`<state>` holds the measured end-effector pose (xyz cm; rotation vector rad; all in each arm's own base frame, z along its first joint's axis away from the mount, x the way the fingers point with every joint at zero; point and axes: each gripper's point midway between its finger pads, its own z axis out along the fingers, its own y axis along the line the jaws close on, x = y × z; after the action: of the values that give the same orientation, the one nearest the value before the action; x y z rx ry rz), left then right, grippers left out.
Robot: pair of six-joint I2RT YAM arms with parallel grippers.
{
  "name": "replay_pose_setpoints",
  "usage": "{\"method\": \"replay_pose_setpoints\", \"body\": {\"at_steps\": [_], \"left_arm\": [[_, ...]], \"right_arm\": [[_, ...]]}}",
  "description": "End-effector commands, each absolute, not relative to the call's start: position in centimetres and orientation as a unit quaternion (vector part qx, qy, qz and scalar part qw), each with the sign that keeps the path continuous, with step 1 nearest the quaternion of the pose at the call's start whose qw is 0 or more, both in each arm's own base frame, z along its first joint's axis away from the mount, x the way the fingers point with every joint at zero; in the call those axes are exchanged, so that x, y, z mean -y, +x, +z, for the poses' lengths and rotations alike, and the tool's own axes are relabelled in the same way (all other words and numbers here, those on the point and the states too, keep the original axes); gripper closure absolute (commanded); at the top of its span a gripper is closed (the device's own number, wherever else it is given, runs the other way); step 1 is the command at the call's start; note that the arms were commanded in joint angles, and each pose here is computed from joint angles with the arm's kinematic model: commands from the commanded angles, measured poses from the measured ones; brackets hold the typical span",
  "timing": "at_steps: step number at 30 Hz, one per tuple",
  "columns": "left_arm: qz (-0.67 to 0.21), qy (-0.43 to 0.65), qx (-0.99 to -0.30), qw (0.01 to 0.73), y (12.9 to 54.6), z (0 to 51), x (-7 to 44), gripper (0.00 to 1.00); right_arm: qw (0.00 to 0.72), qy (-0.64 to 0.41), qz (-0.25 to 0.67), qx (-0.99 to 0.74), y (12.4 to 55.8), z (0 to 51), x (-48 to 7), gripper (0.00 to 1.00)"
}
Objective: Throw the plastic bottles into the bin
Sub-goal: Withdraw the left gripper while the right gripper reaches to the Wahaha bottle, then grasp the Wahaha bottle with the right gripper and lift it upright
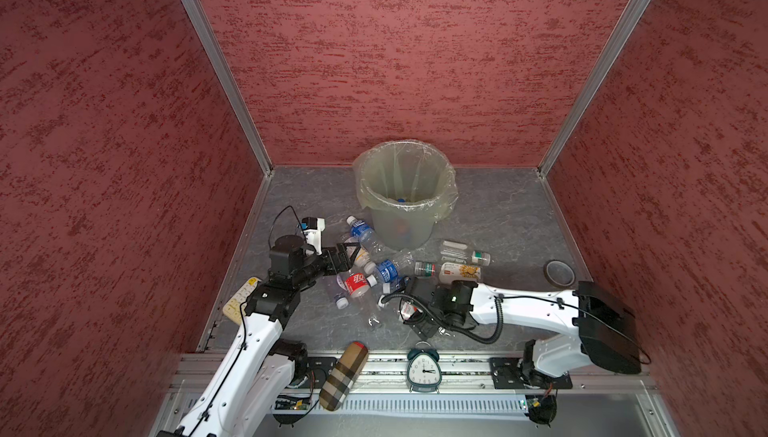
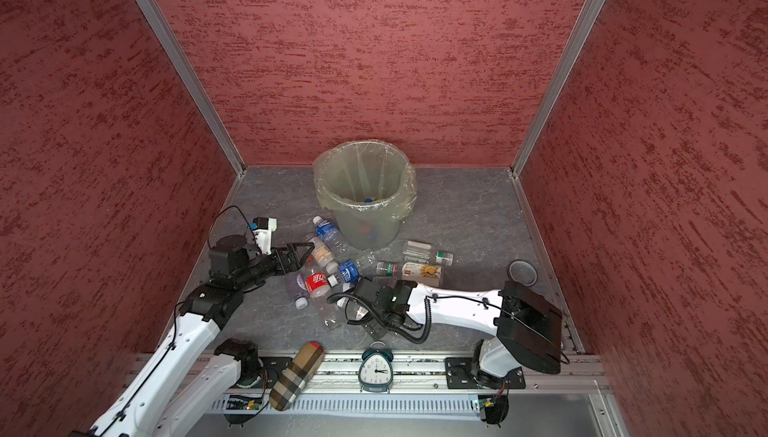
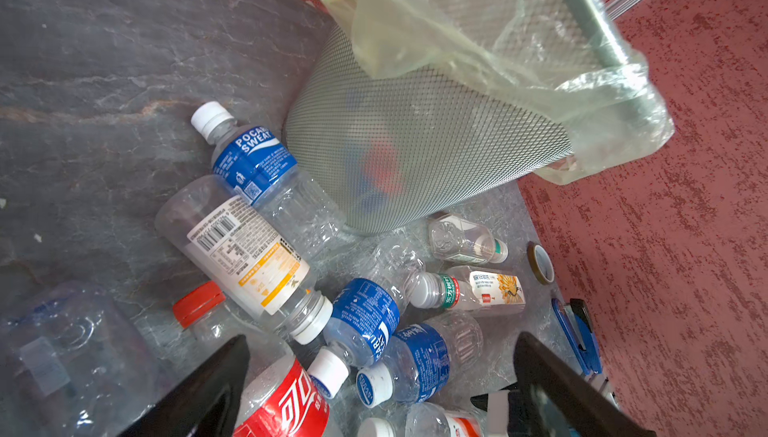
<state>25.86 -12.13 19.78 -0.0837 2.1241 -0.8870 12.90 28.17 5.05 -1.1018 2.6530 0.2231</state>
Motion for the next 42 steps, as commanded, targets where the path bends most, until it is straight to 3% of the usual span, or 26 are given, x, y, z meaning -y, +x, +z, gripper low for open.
{"method": "replay_pose_setpoints", "body": {"at_steps": [1, 7, 14, 31, 42], "left_arm": [[-0.368, -0.028, -0.832, 0.415, 25.9, 20.5, 12.4, 0.01], [-0.371, -0.028, -0.831, 0.413, 25.7, 20.1, 12.2, 0.01], [-0.372, -0.032, -0.831, 0.412, 25.5, 19.8, 12.0, 0.01], [-0.357, -0.05, -0.835, 0.415, 25.6, 19.5, 11.2, 0.01], [-0.35, -0.051, -0.839, 0.413, 24.9, 19.6, 11.0, 0.01]], "right_arm": [[0.136, -0.397, 0.049, -0.907, 13.4, 5.2, -28.0, 0.24], [0.133, -0.408, 0.034, -0.903, 13.7, 5.0, -28.0, 0.33], [0.125, -0.411, 0.037, -0.902, 13.4, 5.1, -28.1, 0.55], [0.225, -0.375, 0.097, -0.894, 14.1, 14.2, -28.7, 0.58], [0.432, -0.203, 0.143, -0.867, 18.6, 22.0, -26.2, 0.57]]}}
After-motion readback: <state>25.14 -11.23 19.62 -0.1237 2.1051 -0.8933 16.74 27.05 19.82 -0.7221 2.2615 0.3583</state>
